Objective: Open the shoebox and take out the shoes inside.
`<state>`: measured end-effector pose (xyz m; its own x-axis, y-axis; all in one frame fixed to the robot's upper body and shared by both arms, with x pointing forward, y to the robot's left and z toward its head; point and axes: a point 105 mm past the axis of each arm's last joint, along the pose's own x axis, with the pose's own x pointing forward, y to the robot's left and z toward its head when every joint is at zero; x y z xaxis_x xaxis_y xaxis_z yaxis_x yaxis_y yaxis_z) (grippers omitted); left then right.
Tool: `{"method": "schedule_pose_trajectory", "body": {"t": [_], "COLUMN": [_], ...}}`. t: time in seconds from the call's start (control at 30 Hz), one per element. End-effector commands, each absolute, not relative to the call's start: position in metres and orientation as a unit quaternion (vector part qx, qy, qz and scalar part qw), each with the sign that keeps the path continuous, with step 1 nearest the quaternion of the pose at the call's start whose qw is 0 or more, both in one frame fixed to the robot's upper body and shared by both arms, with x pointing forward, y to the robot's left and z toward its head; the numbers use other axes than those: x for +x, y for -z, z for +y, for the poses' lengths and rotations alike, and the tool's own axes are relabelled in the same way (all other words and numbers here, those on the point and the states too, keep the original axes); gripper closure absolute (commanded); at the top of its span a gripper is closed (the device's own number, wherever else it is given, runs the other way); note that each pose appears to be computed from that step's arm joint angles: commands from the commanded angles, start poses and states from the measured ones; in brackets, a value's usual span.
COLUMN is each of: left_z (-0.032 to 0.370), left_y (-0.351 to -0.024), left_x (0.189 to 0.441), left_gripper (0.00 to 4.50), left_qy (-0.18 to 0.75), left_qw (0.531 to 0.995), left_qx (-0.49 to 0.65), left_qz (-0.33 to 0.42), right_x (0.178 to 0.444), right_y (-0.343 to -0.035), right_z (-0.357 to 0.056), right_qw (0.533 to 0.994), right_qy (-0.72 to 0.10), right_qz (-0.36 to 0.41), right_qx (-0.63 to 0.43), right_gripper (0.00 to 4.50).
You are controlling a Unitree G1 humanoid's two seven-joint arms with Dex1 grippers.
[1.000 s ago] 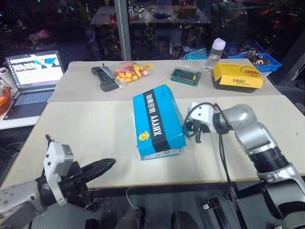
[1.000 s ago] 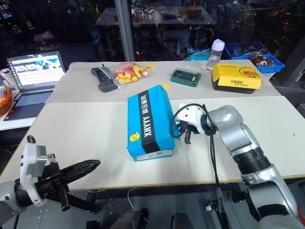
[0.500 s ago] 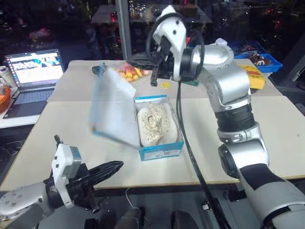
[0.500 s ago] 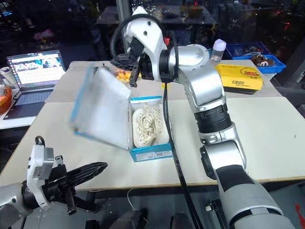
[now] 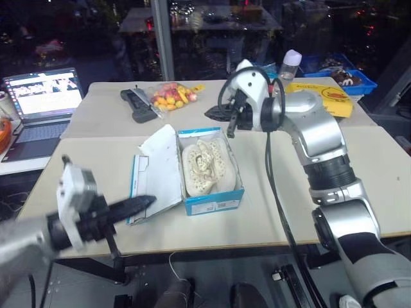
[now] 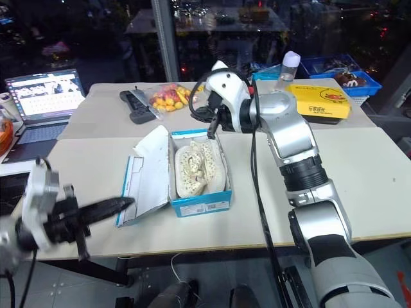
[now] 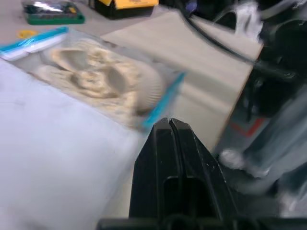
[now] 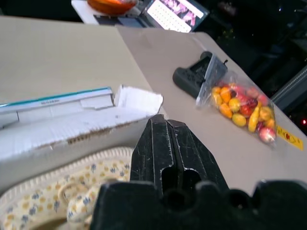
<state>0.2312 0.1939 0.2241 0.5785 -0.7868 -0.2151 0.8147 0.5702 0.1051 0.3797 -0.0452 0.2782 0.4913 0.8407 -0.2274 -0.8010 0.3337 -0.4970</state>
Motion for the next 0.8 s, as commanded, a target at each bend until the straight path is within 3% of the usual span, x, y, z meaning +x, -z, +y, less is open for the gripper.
{"method": "schedule_pose_trajectory", "body": {"t": [0.03, 0.3, 0.37, 0.47, 0.67, 0.77, 0.8], "left_z": [0.229, 0.248, 0.247, 0.242, 0.237, 0.236, 0.236], "left_y": [-0.241, -0.232, -0.228, -0.23, -0.233, -0.235, -0.235], "left_x": [0.265, 0.307, 0.31, 0.312, 0.313, 0.312, 0.312], "left_gripper": [4.49, 4.49, 4.0, 3.19, 1.02, 0.08, 0.0], "left_qy": [0.474, 0.469, 0.477, 0.489, 0.494, 0.493, 0.493], "left_qw": [0.867, 0.87, 0.865, 0.859, 0.856, 0.857, 0.856], "left_qx": [0.126, 0.128, 0.132, 0.13, 0.134, 0.138, 0.139], "left_qz": [0.081, 0.082, 0.085, 0.078, 0.068, 0.064, 0.064], "right_x": [0.372, 0.375, 0.376, 0.377, 0.38, 0.38, 0.38], "right_y": [-0.279, -0.261, -0.262, -0.262, -0.266, -0.261, -0.258], "right_z": [-0.056, -0.072, -0.076, -0.076, -0.071, -0.061, -0.055], "right_qw": [0.807, 0.798, 0.797, 0.792, 0.786, 0.769, 0.762], "right_qy": [-0.502, -0.496, -0.495, -0.498, -0.507, -0.523, -0.531], "right_qz": [-0.028, 0.03, 0.038, 0.041, 0.031, 0.028, 0.027], "right_qx": [-0.31, -0.341, -0.344, -0.35, -0.352, -0.366, -0.371], "right_gripper": [4.5, 4.5, 4.5, 3.83, 1.72, 0.77, 0.39]}}
